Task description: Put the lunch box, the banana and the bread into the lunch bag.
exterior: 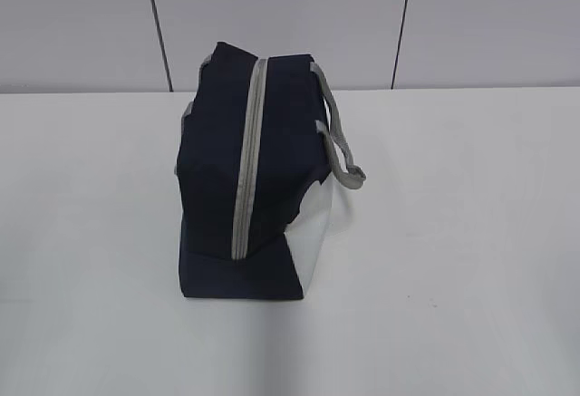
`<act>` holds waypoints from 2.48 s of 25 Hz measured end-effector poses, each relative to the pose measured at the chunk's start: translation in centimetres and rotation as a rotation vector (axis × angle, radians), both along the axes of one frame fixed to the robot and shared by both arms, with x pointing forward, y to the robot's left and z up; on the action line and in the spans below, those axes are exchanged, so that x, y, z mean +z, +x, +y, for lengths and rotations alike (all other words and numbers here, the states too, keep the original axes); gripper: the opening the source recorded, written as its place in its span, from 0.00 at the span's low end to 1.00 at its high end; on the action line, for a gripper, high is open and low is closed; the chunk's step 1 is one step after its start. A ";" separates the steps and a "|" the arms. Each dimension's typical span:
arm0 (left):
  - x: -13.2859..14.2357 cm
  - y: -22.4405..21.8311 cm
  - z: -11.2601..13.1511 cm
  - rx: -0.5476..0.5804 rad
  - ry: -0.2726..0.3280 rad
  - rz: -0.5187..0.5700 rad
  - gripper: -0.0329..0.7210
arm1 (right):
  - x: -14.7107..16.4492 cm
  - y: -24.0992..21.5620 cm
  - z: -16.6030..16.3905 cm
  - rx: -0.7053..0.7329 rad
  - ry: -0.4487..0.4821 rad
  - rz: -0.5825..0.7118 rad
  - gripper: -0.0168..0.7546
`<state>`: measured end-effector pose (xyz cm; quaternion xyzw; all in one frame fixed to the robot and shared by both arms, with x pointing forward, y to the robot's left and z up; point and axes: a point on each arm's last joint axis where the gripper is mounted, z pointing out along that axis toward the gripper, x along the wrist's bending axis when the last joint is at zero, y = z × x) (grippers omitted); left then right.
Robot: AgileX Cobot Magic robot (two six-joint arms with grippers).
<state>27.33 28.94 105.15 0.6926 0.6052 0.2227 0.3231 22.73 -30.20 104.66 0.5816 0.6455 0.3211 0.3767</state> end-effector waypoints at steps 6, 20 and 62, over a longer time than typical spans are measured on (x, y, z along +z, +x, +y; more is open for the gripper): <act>0.0 0.0 0.0 0.000 0.000 0.000 0.36 | 0.0 0.0 0.0 0.000 0.001 -0.002 0.59; 0.0 0.0 0.0 0.000 0.000 0.000 0.36 | 0.0 0.0 0.0 -0.001 0.002 -0.002 0.59; 0.2 -4.6 1.1 0.117 0.030 -0.288 0.36 | 0.0 0.0 0.0 -0.002 0.003 -0.002 0.59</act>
